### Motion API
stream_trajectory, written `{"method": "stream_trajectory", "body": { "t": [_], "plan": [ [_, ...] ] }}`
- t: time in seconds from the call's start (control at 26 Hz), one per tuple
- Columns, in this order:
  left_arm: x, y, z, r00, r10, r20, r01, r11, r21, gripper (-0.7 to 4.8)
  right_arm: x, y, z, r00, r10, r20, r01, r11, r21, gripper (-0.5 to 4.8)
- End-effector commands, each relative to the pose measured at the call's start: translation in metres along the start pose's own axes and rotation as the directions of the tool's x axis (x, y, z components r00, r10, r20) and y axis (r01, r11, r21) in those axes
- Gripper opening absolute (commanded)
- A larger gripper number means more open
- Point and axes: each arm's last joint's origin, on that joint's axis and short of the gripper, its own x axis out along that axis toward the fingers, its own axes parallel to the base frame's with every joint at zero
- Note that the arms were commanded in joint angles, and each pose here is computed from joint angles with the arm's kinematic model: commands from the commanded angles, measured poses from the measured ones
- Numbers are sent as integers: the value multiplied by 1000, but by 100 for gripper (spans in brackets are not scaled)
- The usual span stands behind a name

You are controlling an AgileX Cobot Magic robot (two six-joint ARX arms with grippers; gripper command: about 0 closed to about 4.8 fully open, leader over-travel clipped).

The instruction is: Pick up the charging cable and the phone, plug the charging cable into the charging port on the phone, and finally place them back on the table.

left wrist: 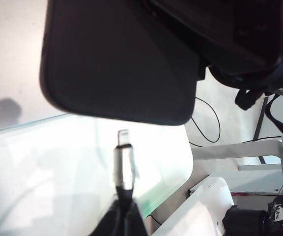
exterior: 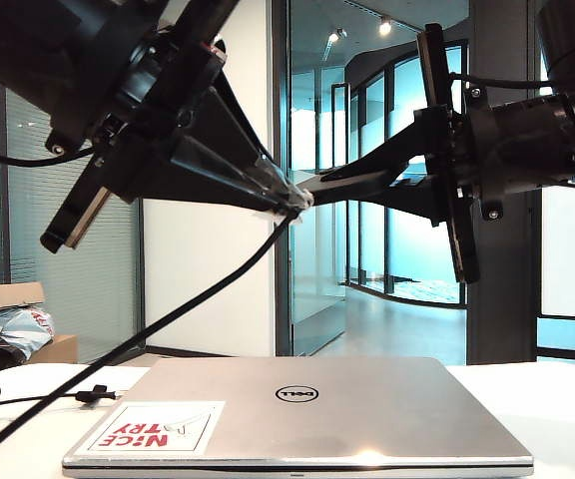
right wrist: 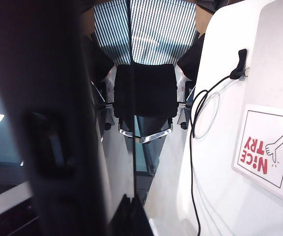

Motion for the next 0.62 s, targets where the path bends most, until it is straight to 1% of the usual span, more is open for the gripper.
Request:
{"method": "stream_trajectory", "body": {
  "t": [0.04, 0.15, 0.31, 0.46, 0.62],
  "plan": [
    [-1, -1, 1, 1000, -9, 6, 9, 1000, 6, -6, 0, 7, 3, 999, 39, 10, -39, 997, -65, -6],
    [-1, -1, 1, 1000, -9, 6, 9, 1000, 6, -6, 2, 8, 1, 999, 40, 2, -40, 995, -90, -6],
    [-1, -1, 0, 1000, -4, 1, 4, 1000, 6, -6, 4, 4, 1, 999, 42, -19, -44, 996, -84, -6],
    [-1, 0, -1, 1000, 9, -10, -9, 1000, 2, -6, 4, 9, 4, 996, 93, -6, -93, 985, -143, -6],
    [-1, 0, -1, 1000, 8, -10, -8, 1000, 3, -6, 5, 8, 3, 997, 81, -10, -82, 988, -130, -6]
  ]
}}
